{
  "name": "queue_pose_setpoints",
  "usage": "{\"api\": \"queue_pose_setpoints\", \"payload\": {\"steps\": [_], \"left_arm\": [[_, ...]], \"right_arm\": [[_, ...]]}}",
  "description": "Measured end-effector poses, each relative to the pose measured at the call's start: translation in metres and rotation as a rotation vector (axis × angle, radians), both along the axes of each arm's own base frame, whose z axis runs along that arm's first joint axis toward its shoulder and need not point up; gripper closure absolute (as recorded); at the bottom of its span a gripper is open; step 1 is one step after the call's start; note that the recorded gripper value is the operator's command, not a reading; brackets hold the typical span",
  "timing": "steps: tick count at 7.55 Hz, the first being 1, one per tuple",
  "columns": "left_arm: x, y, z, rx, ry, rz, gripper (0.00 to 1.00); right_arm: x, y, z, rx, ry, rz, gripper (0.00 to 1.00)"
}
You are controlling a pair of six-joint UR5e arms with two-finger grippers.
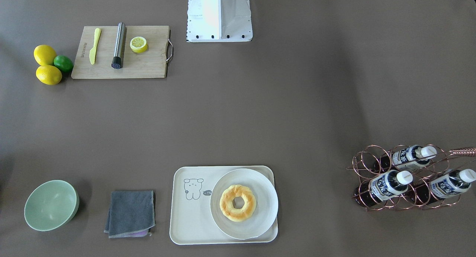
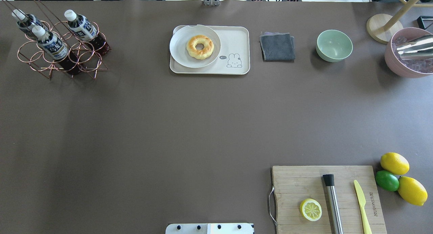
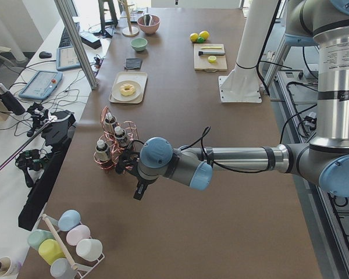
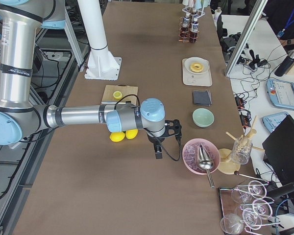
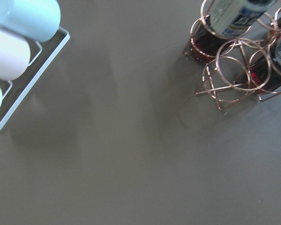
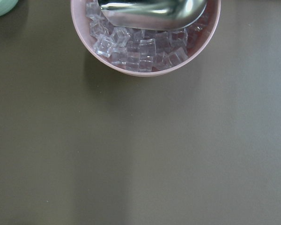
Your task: Place tea on tray
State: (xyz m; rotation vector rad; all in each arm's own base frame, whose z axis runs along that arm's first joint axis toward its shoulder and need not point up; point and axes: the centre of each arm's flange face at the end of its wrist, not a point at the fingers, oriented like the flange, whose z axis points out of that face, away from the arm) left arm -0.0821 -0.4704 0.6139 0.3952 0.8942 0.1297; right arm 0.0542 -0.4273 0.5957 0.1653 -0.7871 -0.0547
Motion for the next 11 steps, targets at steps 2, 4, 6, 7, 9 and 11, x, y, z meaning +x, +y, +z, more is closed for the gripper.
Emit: {"api": "queue_pose_setpoints", "payload": {"steps": [2,4,6,7,9,11], "left_arm": [[0.004,-0.018,-0.027,0.102,0.008,-0.002,0.01],[0.009,-0.037,-0.057,0.146,0.011,-0.044,0.01],[0.044,-0.052,-0.084,0.178,0.016,-0.168,0.01],[0.072,-0.054,-0.092,0.184,0.033,-0.242,0.01],[0.129,-0.048,-0.097,0.199,0.070,-0.375,0.01],[0.174,-0.043,-0.110,0.199,0.093,-0.447,0.01]], "right_arm": [[0.000,-0.009,-0.012,0.069,-0.003,0.012,0.00],[0.000,-0.017,-0.008,0.076,-0.003,0.015,0.00],[0.000,-0.018,-0.001,0.065,-0.004,0.016,0.00],[0.000,-0.018,0.000,0.062,-0.004,0.016,0.00],[-0.001,-0.016,0.002,0.060,-0.006,0.016,0.00],[-0.001,-0.014,0.005,0.058,-0.008,0.016,0.00]]}}
